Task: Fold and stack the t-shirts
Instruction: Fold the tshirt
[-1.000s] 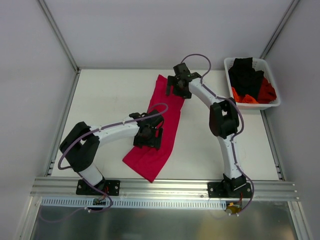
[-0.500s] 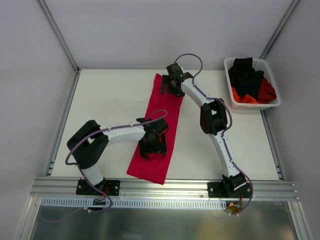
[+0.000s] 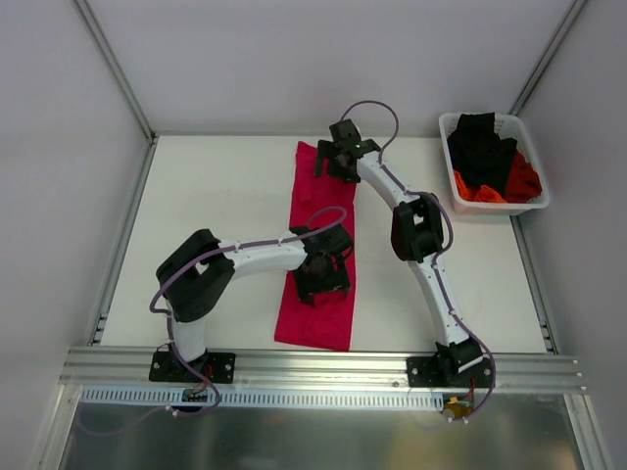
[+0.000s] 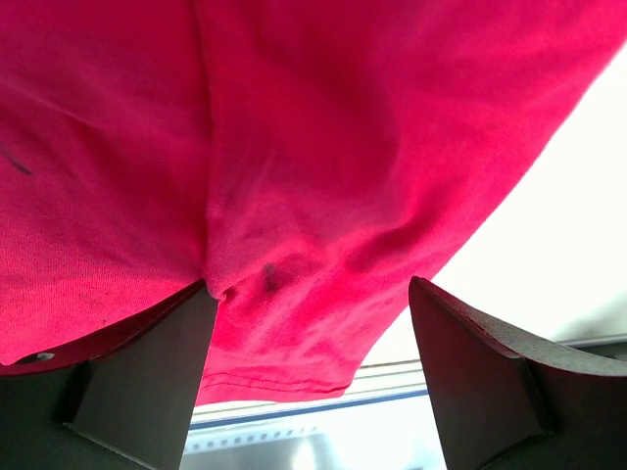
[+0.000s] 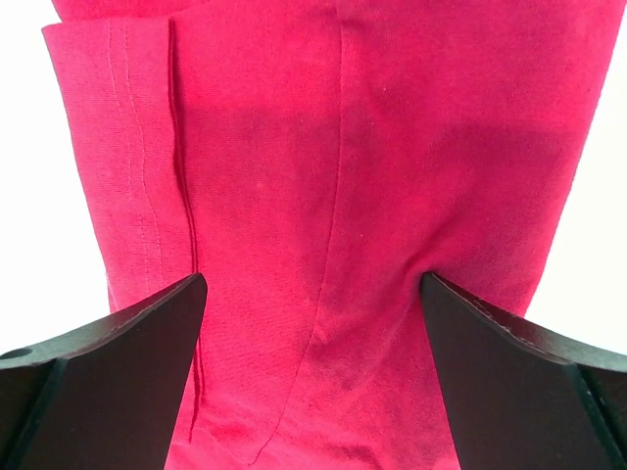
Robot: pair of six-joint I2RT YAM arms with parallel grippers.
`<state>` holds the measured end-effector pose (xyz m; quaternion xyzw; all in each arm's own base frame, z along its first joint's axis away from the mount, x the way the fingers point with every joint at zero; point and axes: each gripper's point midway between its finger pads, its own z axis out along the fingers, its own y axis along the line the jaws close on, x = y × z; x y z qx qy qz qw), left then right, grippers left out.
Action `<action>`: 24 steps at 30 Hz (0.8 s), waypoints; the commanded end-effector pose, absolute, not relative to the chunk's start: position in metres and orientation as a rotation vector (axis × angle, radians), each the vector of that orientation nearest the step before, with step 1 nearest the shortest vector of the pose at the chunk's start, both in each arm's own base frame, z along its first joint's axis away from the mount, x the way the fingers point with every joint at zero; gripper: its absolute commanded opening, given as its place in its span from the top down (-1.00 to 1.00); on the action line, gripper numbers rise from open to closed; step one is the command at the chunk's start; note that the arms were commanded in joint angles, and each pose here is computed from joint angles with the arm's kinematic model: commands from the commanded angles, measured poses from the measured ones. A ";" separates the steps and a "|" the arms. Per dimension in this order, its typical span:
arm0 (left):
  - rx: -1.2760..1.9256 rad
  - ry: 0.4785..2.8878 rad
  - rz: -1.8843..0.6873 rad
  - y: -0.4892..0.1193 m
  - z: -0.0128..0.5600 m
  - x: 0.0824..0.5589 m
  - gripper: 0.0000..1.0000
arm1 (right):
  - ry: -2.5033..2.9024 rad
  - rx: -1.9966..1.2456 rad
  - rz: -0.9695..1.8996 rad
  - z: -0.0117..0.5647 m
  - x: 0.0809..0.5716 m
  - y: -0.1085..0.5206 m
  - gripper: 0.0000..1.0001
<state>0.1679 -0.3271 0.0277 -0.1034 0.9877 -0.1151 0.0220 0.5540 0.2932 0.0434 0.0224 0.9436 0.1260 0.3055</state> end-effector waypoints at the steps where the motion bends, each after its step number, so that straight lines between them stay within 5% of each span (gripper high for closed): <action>1: -0.328 3.007 -0.374 -0.339 0.036 0.176 -0.59 | 2.451 -0.020 0.356 0.056 0.560 0.306 -0.90; 9: -0.304 2.925 -0.426 -0.337 0.061 0.176 -0.58 | 2.353 -0.076 0.403 0.109 0.567 0.304 -0.95; 18: 0.041 2.688 -0.558 -0.313 0.136 0.182 -0.73 | 2.068 -0.153 0.518 0.295 0.536 0.279 -0.99; 24: 0.178 2.616 -0.570 -0.267 0.139 0.190 -0.72 | 2.108 -0.113 0.513 0.313 0.490 0.242 -0.98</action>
